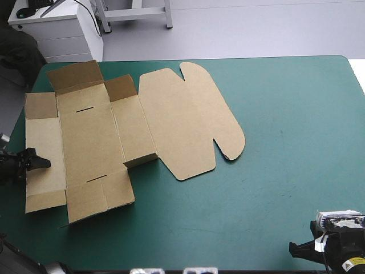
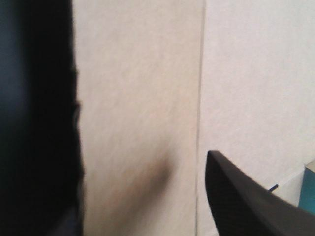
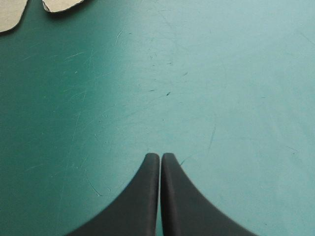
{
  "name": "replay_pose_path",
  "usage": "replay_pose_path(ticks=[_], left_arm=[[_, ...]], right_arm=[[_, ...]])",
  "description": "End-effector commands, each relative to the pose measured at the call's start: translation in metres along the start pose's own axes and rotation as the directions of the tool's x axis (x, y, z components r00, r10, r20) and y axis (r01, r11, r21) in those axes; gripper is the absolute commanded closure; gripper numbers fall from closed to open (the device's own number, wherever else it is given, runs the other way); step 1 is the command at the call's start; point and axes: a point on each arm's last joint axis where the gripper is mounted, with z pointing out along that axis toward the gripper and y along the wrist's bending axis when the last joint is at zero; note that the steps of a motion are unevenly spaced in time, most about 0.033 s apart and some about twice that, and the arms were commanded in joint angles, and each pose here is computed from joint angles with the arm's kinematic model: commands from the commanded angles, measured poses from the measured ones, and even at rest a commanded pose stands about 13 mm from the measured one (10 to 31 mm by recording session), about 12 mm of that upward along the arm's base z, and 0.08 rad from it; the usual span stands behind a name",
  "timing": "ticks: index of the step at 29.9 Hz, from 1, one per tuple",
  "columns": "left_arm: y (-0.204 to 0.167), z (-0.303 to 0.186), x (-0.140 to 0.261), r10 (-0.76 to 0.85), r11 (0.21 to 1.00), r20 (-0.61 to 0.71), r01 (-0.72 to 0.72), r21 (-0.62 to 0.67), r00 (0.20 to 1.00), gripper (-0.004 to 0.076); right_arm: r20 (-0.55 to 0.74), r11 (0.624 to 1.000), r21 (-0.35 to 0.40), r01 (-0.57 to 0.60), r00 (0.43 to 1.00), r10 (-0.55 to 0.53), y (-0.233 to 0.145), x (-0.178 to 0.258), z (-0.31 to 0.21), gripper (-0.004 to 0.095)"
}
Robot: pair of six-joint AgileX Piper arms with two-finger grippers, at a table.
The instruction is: Fold the box
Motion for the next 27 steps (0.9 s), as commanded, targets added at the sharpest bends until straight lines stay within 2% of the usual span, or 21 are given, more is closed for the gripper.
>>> replay_pose_path(ticks=[1, 11, 12, 14, 17, 18, 23, 27], left_arm=[[-0.017, 0.020, -0.002, 0.056, 0.998, -0.083, -0.054, 0.029, 0.995, 0.0302], [-0.028, 0.033, -0.009, 0.094, 0.996, -0.072, -0.094, 0.006, 0.993, 0.0315], [-0.027, 0.033, -0.009, 0.094, 0.996, -0.071, -0.094, 0.004, 0.993, 0.0335], [-0.027, 0.033, -0.009, 0.094, 0.996, -0.069, -0.094, 0.003, 0.993, 0.0428], [-0.028, 0.033, -0.009, 0.095, 0.996, -0.070, -0.095, 0.003, 0.993, 0.0682], [-0.028, 0.033, -0.009, 0.100, 0.995, -0.070, -0.100, 0.003, 0.993, 0.0728], [-0.034, 0.031, -0.013, 0.152, 0.988, -0.084, -0.152, 0.008, 0.985, 0.0731], [-0.065, 0.026, -0.027, 0.285, 0.958, -0.062, -0.285, -0.005, 0.957, 0.0731]], right_arm=[[0.066, 1.000, 0.006, 0.001, 0.998, -0.001, -0.001, -0.011, -0.003, 0.0912], [0.067, 1.000, 0.003, -0.007, 0.998, 0.006, 0.000, -0.011, -0.003, 0.0912], [0.067, 1.000, 0.003, -0.007, 0.998, 0.006, 0.000, -0.011, -0.003, 0.0912], [0.067, 1.000, 0.003, -0.007, 0.998, 0.006, 0.000, -0.011, -0.003, 0.0912], [0.067, 1.000, 0.003, -0.007, 0.998, 0.006, 0.000, -0.011, -0.003, 0.0912], [0.067, 1.000, 0.003, -0.007, 0.998, 0.006, 0.000, -0.011, -0.003, 0.0912], [0.067, 1.000, 0.002, -0.007, 0.998, 0.007, 0.000, -0.011, -0.003, 0.0912], [0.066, 1.000, 0.000, -0.009, 0.998, 0.009, 0.000, -0.011, -0.003, 0.0912]])
